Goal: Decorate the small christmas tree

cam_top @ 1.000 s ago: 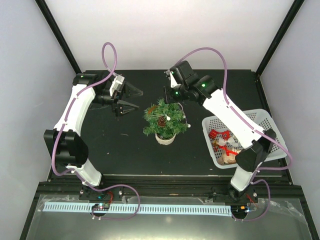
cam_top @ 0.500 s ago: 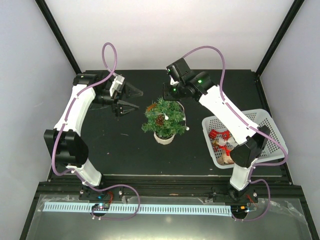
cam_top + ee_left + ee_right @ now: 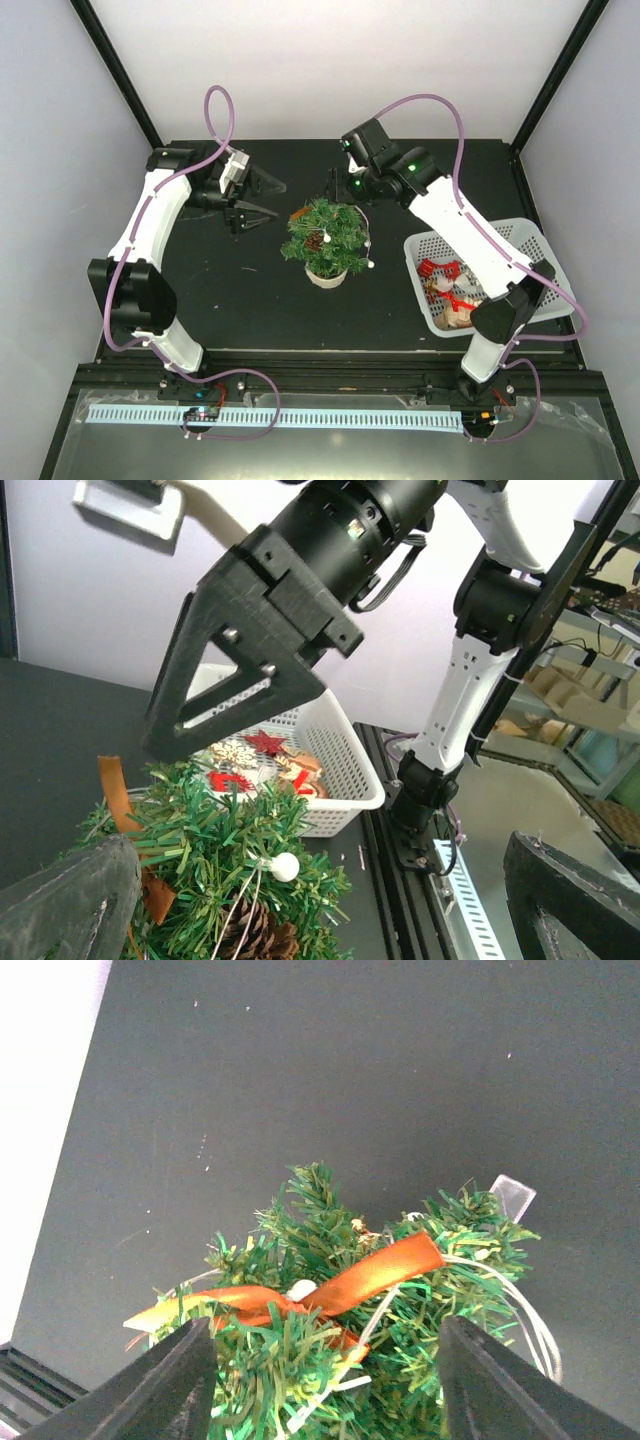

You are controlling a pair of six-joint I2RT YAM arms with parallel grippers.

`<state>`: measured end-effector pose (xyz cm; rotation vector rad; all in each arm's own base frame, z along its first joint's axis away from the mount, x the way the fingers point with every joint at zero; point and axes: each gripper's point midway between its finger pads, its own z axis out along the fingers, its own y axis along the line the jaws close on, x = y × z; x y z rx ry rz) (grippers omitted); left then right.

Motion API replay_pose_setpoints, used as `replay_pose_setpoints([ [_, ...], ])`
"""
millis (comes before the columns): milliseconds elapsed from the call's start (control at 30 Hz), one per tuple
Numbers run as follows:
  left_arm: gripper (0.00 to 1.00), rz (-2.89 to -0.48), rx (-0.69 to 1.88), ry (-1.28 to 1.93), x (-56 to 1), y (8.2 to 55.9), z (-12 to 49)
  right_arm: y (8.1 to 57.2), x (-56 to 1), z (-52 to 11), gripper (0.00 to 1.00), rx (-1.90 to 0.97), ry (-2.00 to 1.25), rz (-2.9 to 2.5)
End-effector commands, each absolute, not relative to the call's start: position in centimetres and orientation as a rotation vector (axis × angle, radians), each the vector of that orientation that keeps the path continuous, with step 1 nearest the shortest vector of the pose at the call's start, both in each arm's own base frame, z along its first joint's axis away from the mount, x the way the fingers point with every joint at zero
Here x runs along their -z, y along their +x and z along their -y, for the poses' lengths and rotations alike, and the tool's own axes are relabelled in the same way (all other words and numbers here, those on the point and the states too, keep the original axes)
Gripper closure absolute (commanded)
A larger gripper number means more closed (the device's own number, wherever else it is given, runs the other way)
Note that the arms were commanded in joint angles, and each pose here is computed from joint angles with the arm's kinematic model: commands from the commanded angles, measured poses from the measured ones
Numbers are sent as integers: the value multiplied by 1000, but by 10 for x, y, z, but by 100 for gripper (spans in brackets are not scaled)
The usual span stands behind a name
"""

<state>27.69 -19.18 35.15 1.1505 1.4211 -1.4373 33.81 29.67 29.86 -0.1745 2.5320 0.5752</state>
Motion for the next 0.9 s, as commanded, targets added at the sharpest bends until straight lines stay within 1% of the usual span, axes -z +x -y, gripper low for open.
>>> replay_pose_setpoints([
  [0, 1, -1399, 1438, 1130, -351, 281, 189, 327, -326, -282, 35, -580, -170, -2466],
  [67, 1, -1407, 1440, 1130, -349, 280, 189, 323, -337, -278, 34, -593, -172, -2437],
  [100, 1, -1410, 1441, 1129, -349, 280, 189, 321, -343, -276, 30, -596, -172, -2421],
  [233, 1, -1424, 1440, 1132, -346, 281, 189, 312, -368, -256, 26, -581, -141, -2342],
  [400, 1, -1470, 1440, 1131, -343, 285, 189, 293, -371, -204, 27, -438, -23, -2334],
  [467, 1, -1500, 1445, 1123, -344, 288, 190, 284, -357, -172, 28, -341, 64, -2359],
  [567, 1, -1534, 1416, 1123, -347, 292, 191, 270, -317, -120, 34, -208, 243, -2458],
  [600, 1, -1582, 1390, 1116, -345, 298, 193, 265, -300, -105, 35, -164, 297, -2501],
  [700, 1, -1716, 1191, 1104, -333, 317, 196, 253, -251, -75, 40, -108, 433, -2611],
  [767, 1, -1747, 1061, 1061, -332, 331, 194, 249, -230, -60, 41, -100, 516, -2643],
  [867, 1, -1788, 973, 952, -334, 353, 189, 249, -206, -40, 41, -63, 620, -2669],
])
